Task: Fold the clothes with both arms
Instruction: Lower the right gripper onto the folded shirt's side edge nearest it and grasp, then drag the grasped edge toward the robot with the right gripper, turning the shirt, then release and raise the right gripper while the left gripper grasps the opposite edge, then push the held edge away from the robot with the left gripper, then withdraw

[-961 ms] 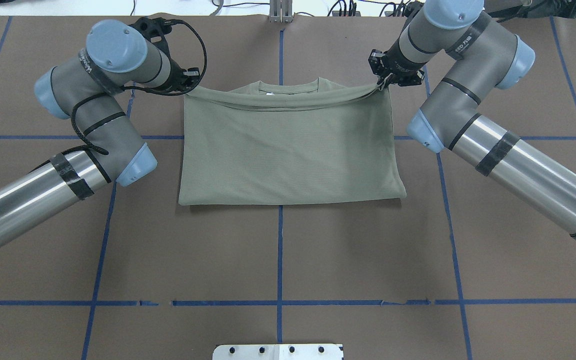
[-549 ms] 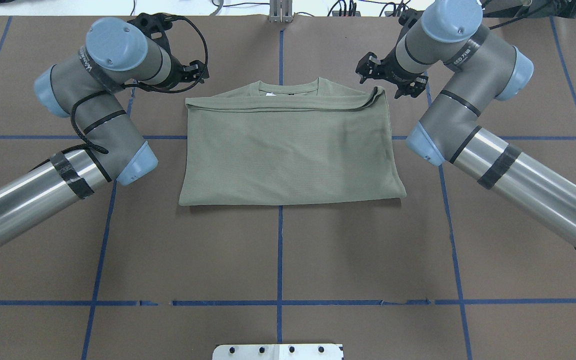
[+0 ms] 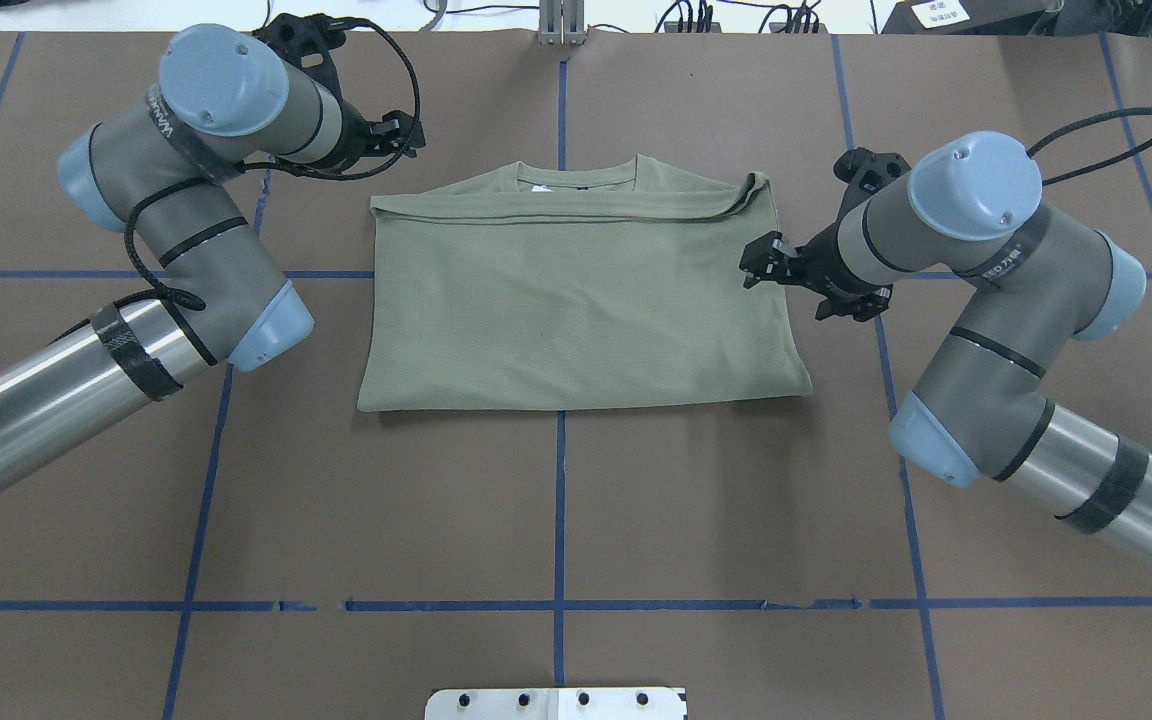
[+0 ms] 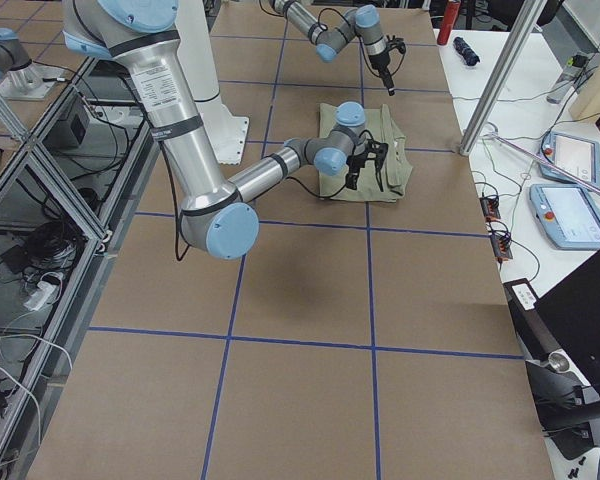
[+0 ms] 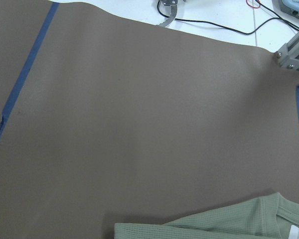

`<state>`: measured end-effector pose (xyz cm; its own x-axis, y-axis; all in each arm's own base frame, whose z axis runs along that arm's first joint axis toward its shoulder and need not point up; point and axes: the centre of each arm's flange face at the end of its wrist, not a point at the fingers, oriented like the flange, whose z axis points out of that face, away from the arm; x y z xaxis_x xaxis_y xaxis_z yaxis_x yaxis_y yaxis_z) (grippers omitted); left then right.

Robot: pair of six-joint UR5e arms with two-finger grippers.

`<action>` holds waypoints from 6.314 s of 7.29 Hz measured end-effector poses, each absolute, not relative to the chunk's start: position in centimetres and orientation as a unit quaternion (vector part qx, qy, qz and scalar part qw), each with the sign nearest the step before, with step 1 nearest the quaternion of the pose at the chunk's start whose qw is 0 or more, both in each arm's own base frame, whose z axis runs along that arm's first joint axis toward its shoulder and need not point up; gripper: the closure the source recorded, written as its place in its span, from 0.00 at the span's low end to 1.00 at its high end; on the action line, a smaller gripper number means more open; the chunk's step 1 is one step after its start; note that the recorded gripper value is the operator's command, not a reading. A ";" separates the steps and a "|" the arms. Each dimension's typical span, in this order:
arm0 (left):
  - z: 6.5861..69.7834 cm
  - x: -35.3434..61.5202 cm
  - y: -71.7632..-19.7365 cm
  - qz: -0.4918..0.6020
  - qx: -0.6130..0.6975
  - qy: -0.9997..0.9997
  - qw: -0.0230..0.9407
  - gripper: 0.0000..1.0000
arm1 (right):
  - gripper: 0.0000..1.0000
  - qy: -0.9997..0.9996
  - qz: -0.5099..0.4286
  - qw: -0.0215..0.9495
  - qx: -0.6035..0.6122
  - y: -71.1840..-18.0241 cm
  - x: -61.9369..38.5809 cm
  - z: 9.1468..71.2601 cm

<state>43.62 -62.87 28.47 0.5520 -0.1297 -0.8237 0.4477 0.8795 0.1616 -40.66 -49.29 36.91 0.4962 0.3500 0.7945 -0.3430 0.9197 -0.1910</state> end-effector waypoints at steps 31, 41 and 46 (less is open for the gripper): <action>25.2 50.9 -43.7 -0.190 0.004 0.505 0.842 0.04 | 0.00 -0.539 0.135 0.830 -0.055 -35.6 -28.8 31.8; 26.5 56.8 -37.0 -0.248 -0.052 0.459 0.851 1.00 | 0.00 -0.543 0.154 0.824 -0.045 -37.4 -28.1 31.2; 26.2 55.4 -38.8 -0.254 -0.031 0.462 0.850 1.00 | 0.00 -0.542 0.155 0.824 -0.045 -37.4 -28.1 31.3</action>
